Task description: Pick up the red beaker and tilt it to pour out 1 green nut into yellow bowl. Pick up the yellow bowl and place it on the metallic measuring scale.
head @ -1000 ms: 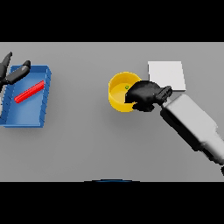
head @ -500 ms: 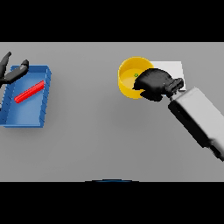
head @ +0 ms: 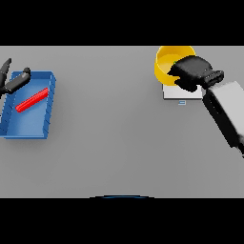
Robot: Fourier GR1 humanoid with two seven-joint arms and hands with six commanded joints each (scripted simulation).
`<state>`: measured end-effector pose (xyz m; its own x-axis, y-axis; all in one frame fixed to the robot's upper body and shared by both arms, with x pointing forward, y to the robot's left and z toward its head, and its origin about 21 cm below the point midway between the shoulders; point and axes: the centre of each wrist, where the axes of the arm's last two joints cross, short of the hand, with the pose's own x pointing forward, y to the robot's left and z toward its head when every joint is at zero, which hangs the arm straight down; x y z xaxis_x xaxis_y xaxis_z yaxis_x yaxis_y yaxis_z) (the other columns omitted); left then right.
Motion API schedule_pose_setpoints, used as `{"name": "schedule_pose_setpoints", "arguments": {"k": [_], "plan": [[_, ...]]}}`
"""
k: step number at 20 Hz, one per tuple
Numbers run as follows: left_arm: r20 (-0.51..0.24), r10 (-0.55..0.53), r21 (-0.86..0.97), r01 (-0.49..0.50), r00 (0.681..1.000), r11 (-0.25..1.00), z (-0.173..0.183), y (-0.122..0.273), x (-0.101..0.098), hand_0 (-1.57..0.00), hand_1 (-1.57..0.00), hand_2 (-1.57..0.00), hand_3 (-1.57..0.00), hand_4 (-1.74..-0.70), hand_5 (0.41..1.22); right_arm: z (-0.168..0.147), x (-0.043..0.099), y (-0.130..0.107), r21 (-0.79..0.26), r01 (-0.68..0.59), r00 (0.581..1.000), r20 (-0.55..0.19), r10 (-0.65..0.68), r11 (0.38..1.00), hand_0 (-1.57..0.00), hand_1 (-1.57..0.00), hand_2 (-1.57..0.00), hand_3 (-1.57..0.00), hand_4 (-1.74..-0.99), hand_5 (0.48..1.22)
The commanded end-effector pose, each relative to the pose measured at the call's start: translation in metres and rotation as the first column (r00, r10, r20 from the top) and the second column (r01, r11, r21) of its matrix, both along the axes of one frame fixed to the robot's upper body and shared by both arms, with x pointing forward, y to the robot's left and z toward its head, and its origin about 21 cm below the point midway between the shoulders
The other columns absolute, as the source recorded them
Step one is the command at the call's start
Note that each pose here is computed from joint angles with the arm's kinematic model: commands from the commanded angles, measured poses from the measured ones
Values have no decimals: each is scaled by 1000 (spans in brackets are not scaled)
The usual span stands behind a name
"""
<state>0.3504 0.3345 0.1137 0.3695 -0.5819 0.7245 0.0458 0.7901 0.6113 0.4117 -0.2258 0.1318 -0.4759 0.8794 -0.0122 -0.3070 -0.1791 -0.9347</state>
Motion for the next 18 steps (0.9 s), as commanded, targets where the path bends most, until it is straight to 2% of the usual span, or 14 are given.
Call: {"name": "schedule_pose_setpoints", "arguments": {"k": [1,5,9,18], "plan": [[-4,5,-2,-5,1000,1000,1,0,1,1,1,1,1,-853,761,-1,4,-5,5,17,1000,-2,-17,1000,-1569,-1571,-1551,-1154,-1741,1221],[-17,16,-5,-16,1000,1000,3,-4,-1,1,1,1,1,-865,779,-18,14,-24,9,88,996,-24,-88,996,-1570,-1571,-1500,-1181,-1741,1221],[-27,16,12,-15,1000,1000,0,-6,2,1,1,1,1,-858,802,-30,20,-36,20,116,993,-38,-115,993,-1571,-1571,-1413,-1317,-1741,1221],[-40,19,16,-18,999,1000,5,-4,4,1,1,1,1,-844,783,-50,24,-42,21,151,985,-92,-149,988,-1571,-1571,-1374,-1448,-1741,1221]]}}
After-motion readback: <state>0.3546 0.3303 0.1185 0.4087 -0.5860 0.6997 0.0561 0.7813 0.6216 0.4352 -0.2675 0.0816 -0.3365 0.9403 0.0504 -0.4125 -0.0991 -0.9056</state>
